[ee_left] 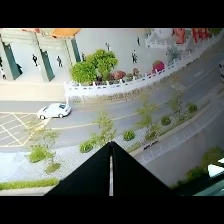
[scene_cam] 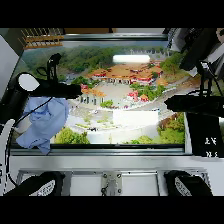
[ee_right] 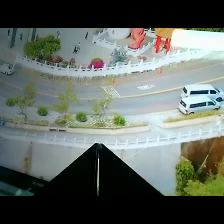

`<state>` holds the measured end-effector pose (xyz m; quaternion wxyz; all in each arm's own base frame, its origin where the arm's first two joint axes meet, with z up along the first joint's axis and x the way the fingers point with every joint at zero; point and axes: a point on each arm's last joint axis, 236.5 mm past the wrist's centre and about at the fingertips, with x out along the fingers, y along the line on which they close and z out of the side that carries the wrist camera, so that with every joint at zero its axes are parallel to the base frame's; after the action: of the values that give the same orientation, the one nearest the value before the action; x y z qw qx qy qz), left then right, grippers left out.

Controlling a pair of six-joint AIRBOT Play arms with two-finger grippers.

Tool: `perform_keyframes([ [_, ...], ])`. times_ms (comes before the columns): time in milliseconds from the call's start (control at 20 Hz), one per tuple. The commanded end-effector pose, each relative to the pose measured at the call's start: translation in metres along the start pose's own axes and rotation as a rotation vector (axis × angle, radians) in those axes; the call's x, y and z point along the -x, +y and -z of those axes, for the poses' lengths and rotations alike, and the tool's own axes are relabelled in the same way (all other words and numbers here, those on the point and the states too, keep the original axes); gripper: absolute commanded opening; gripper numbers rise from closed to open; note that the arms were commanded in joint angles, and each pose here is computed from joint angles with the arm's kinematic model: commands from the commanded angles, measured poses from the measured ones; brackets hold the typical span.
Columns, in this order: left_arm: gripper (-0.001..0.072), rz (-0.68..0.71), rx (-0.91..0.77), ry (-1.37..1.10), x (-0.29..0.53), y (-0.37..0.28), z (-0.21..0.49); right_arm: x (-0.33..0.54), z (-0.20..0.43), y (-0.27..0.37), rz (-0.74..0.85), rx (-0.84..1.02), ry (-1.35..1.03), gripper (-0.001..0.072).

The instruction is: Fold the clothes and pants, and hang the long-sleeved shirts on hangers.

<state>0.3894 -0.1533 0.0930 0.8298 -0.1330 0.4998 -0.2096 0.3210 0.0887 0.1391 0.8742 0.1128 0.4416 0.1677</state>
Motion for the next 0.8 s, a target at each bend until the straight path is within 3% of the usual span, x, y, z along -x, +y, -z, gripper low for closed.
perform_keyframes([
  [0, 0.0007, -0.001, 0.000, 0.000, 0.000, 0.000, 0.000, 0.000, 0.000, 0.000, -0.001, 0.000, 0.001, 0.0020],
  [500, 0.0008, -0.002, -0.002, 0.000, 0.000, 0.000, 0.000, 0.000, 0.000, 0.000, -0.001, 0.000, 0.001, 0.0020],
  [550, 0.0038, -0.010, -0.014, -0.022, 0.000, 0.002, -0.005, 0.000, 0.000, 0.000, -0.001, 0.000, 0.001, 0.0020],
  [600, 0.0462, -0.052, -0.067, -0.042, 0.003, 0.014, -0.011, 0.000, 0.000, 0.000, -0.001, 0.000, 0.001, 0.0020],
  [650, 0.0720, -0.133, -0.097, -0.050, 0.009, 0.036, -0.016, 0.000, 0.000, 0.000, -0.001, 0.000, 0.001, 0.0020],
  [750, 0.0684, -0.338, -0.115, -0.024, 0.023, 0.094, -0.014, 0.000, 0.000, 0.000, -0.001, 0.000, 0.001, 0.0020],
])
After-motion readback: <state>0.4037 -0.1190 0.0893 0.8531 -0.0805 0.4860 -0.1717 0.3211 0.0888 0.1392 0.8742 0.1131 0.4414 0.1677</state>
